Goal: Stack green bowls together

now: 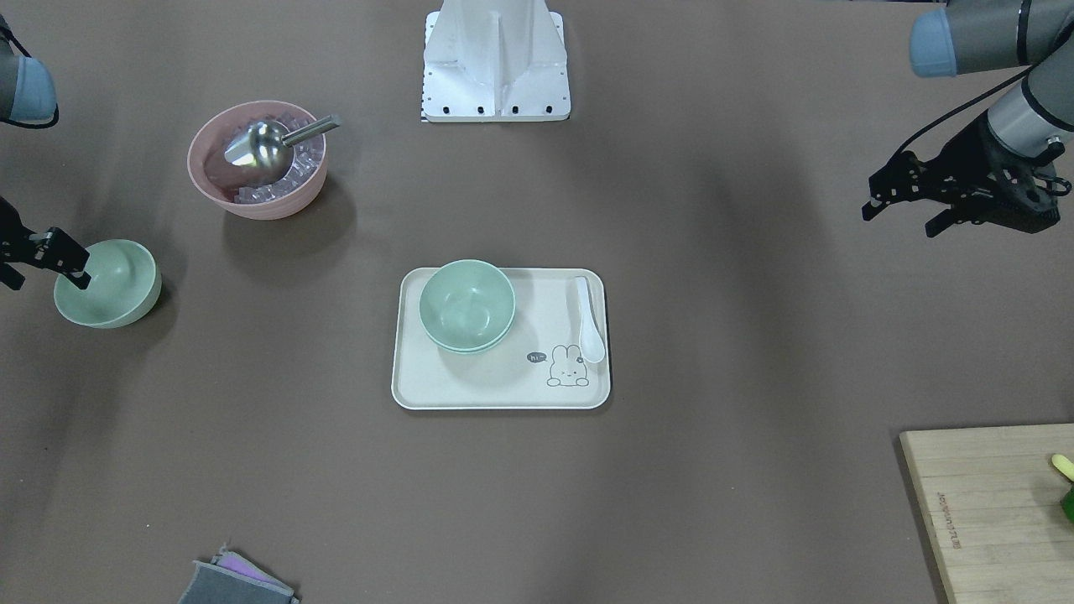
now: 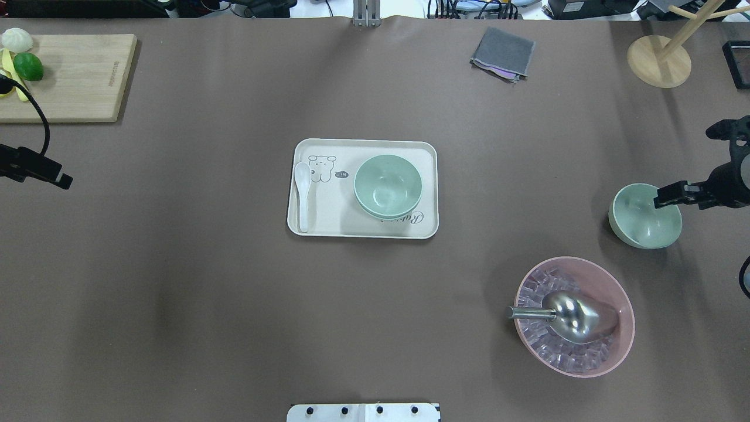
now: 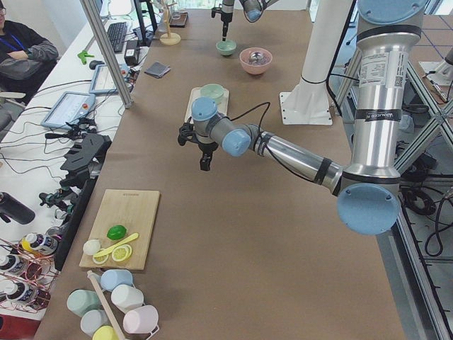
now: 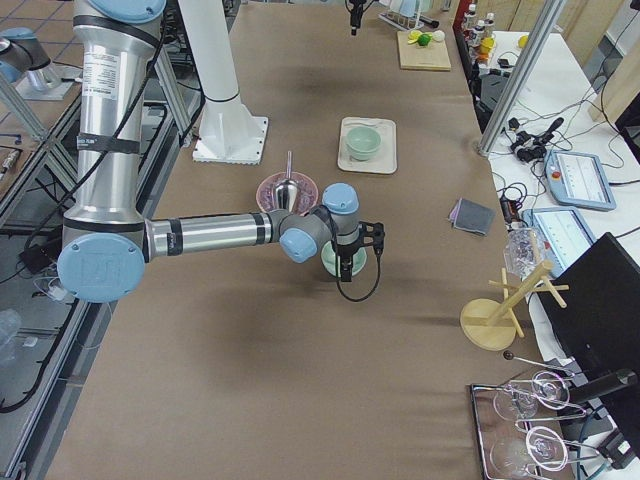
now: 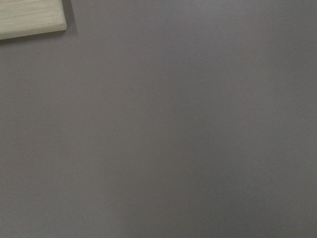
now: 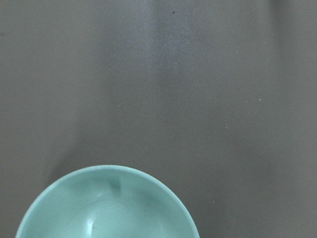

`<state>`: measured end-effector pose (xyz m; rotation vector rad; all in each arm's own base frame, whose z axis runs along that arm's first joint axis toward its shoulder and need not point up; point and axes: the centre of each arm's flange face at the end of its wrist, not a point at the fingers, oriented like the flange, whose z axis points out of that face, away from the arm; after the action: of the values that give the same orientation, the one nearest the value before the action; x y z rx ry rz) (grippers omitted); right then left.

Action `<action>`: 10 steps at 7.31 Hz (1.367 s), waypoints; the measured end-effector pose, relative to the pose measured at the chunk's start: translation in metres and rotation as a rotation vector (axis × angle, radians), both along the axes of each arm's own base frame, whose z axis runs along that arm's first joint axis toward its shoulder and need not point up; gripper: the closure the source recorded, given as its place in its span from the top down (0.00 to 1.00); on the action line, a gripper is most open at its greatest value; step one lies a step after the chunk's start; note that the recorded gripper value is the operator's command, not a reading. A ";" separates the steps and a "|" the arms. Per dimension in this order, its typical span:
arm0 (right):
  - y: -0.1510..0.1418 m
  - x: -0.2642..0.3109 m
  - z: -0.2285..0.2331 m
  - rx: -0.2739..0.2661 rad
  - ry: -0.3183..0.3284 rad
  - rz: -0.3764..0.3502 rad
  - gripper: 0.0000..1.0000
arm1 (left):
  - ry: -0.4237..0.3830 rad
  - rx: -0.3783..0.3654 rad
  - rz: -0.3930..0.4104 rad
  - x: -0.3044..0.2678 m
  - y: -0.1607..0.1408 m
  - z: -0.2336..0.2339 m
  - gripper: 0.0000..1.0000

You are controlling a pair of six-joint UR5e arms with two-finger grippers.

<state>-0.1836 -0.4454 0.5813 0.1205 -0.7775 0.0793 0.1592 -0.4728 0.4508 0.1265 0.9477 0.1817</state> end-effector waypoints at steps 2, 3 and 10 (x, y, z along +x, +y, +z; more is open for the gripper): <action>0.006 -0.011 0.006 0.006 0.012 -0.015 0.79 | -0.001 -0.002 0.000 -0.001 0.000 0.002 0.98; 0.011 -0.013 0.012 0.020 0.005 -0.022 0.72 | -0.001 -0.002 0.000 -0.001 0.000 0.002 0.98; 0.019 -0.009 0.020 0.047 -0.023 -0.027 0.00 | 0.001 -0.004 -0.003 -0.001 0.000 0.000 0.98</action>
<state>-0.1930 -0.4264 0.6008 0.1544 -0.8035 0.0369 0.1581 -0.4728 0.4511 0.1248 0.9487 0.1769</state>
